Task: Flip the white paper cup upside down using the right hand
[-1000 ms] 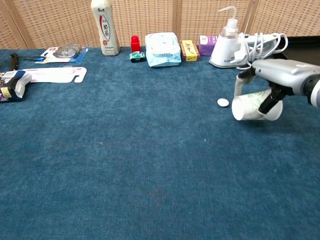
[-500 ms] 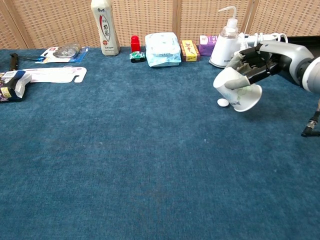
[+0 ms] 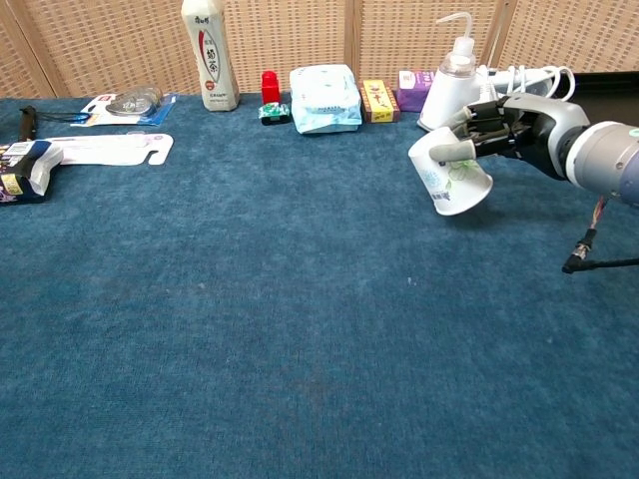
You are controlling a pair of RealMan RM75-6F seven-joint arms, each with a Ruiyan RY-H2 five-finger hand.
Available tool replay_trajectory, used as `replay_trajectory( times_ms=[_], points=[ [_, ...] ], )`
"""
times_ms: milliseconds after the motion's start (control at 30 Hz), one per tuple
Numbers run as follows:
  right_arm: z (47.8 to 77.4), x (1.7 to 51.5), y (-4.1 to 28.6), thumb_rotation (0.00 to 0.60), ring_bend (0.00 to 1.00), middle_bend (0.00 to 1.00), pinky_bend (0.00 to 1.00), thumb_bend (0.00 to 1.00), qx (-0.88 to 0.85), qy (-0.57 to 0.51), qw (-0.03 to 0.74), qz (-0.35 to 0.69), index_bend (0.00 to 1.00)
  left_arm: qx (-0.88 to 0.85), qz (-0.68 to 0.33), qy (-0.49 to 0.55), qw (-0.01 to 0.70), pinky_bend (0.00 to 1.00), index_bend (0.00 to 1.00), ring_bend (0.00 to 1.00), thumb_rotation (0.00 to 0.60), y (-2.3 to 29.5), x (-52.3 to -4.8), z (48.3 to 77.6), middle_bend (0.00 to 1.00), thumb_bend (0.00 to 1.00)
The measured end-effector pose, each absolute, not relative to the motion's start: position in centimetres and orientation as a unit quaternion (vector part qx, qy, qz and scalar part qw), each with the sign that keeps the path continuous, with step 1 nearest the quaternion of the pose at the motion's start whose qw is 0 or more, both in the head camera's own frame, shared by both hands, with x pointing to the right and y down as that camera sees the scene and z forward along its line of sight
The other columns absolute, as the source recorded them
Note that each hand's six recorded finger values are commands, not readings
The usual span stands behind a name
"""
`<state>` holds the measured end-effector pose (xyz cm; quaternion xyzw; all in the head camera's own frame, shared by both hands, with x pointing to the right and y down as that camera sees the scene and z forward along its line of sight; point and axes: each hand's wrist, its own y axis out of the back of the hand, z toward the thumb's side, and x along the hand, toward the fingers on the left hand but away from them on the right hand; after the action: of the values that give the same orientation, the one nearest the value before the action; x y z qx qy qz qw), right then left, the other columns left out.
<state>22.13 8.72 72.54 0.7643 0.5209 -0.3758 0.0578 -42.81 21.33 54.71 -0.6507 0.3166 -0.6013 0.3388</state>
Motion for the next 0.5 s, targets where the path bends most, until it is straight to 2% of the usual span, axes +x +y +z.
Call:
replay_trajectory(
  times_ms=[500],
  points=[
    [74.1,21.8,7.8,0.566,0.24,0.30,0.13,0.25,0.753,0.544,0.051,-0.368,0.46,-0.648,-0.604,0.315,0.340,0.16,0.12,0.12,0.332,21.3,-42.8,54.5,0.18,0.25]
  ],
)
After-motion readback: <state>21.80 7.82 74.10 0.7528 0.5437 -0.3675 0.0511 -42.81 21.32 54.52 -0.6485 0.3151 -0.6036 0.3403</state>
